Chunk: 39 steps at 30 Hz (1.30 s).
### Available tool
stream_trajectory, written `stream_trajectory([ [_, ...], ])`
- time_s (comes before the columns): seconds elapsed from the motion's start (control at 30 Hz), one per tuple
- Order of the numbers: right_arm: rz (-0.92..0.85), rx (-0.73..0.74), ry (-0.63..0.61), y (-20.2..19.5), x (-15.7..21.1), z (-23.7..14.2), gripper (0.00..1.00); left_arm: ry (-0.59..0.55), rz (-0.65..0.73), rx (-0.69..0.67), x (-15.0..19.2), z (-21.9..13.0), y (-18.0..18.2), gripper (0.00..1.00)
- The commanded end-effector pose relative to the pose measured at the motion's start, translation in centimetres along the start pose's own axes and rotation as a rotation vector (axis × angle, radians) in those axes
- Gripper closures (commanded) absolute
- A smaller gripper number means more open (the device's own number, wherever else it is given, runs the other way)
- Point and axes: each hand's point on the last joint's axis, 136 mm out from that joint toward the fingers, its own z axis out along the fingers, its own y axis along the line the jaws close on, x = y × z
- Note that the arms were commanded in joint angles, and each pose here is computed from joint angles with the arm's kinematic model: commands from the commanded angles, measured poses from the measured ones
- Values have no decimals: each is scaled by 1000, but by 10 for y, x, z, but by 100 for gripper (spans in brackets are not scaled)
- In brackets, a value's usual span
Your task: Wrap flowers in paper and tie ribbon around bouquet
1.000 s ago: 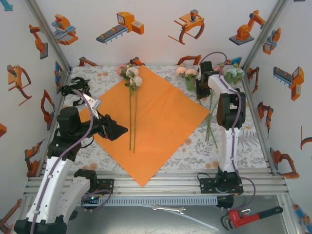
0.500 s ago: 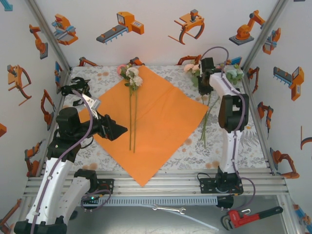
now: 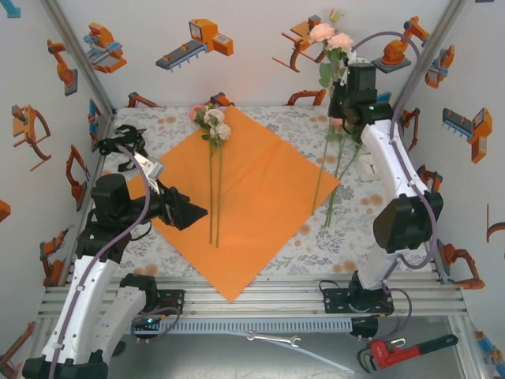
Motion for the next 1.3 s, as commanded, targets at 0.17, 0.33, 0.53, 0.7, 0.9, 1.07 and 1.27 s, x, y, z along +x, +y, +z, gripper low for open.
stream_trajectory([
  [0.17,212,-280,162,132,74,61,100,4,9,65,1,2,-10,3],
  [0.33,230,-362,269,192,122,100,100,5,4,20,2,2,-3,3],
  [0.53,191,-401,358,230,169,142,100,7,1,13,2,2,-1,3],
  [0.7,131,-393,385,245,204,167,100,6,4,8,2,2,-1,3],
  [0.9,158,-388,451,247,243,187,92,9,1,3,3,3,0,3],
  [1.07,126,-367,457,240,247,184,72,10,-2,-4,3,3,2,3],
  [1.27,75,-345,411,231,222,165,62,12,-4,-6,3,3,2,3],
])
